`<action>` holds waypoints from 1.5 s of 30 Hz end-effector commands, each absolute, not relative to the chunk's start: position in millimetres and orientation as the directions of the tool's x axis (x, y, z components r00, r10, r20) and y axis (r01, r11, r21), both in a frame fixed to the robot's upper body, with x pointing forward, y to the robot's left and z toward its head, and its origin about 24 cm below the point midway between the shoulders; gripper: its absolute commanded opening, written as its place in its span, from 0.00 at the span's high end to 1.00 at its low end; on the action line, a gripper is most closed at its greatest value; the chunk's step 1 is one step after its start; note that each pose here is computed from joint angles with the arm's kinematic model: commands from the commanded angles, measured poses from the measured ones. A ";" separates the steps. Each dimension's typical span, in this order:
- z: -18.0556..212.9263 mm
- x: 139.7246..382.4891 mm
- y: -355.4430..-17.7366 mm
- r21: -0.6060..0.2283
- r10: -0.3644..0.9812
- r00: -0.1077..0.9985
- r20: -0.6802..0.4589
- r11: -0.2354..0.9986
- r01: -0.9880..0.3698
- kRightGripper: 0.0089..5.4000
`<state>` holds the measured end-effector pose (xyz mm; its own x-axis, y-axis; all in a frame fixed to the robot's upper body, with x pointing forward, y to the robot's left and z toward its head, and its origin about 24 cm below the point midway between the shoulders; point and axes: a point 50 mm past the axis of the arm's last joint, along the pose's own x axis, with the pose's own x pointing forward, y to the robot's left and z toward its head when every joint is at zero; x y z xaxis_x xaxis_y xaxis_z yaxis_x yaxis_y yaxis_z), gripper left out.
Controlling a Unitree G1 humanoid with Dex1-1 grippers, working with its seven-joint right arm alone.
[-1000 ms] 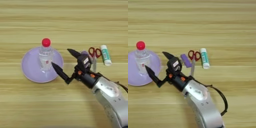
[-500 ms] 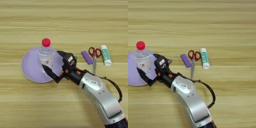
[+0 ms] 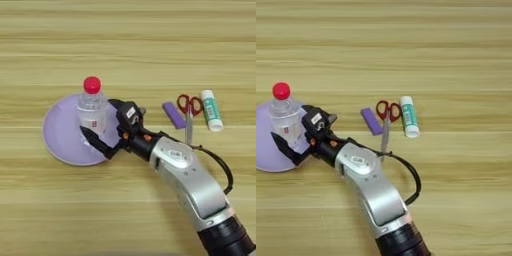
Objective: Move the objects on the table
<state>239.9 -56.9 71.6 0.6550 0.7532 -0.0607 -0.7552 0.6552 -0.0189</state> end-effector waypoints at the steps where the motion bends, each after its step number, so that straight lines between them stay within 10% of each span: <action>1: 96.6 251.2 -48.0 -0.089 0.766 0.641 0.049 0.643 -0.761 0.01; 24: 81.2 266.1 -25.6 -0.106 0.775 0.632 0.022 0.630 -0.769 0.01; 45: 64.5 270.7 -29.4 -0.207 0.733 0.679 0.038 0.671 -0.712 0.37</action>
<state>261.8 -35.8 41.3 0.6751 0.7352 -0.0617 -0.7349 0.6627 -0.1444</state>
